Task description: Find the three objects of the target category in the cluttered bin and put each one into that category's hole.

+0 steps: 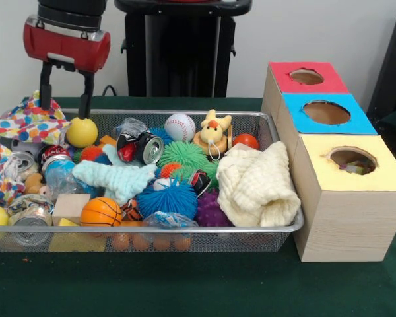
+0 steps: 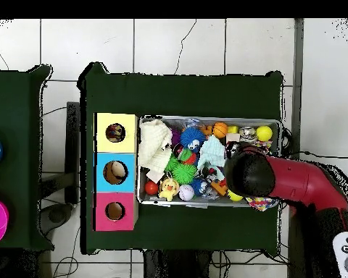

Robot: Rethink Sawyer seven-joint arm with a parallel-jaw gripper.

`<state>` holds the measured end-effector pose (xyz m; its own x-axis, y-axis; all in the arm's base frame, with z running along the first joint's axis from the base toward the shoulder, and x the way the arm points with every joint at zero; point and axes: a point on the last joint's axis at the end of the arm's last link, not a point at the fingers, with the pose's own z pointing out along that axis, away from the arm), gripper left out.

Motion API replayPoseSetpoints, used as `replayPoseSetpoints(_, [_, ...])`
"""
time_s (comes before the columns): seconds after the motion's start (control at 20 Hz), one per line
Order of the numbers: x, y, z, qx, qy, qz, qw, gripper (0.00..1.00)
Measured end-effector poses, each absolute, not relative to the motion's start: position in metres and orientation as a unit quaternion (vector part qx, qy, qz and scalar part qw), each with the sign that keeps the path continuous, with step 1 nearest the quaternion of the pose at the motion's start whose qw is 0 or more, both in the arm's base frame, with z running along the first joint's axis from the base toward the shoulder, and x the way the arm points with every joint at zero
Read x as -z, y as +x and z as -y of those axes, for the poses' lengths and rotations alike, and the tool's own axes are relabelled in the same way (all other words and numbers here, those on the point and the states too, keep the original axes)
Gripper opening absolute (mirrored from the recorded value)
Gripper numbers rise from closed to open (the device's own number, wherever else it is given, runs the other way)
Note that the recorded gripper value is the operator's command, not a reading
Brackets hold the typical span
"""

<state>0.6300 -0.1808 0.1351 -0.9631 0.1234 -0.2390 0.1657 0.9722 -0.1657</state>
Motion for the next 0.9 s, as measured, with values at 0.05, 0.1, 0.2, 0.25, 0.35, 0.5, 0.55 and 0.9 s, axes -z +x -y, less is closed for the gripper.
replayPoseSetpoints(0.05, [-0.135, 0.629, 0.183, 0.093, 0.074, -0.986, 0.114, 1.00])
replayPoseSetpoints(0.1, [-0.135, 0.628, 0.186, 0.094, 0.075, -0.986, 0.114, 1.00])
replayPoseSetpoints(0.2, [-0.134, 0.624, 0.198, 0.097, 0.081, -0.986, 0.112, 1.00])
replayPoseSetpoints(0.25, [-0.134, 0.621, 0.204, 0.098, 0.085, -0.985, 0.112, 1.00])
replayPoseSetpoints(0.35, [-0.133, 0.618, 0.214, 0.099, 0.092, -0.985, 0.110, 1.00])
replayPoseSetpoints(0.5, [-0.127, 0.608, 0.235, 0.097, 0.109, -0.984, 0.104, 1.00])
replayPoseSetpoints(0.55, [-0.125, 0.605, 0.240, 0.097, 0.114, -0.983, 0.103, 1.00])
replayPoseSetpoints(0.9, [-0.102, 0.584, 0.267, 0.084, 0.140, -0.983, 0.083, 1.00])
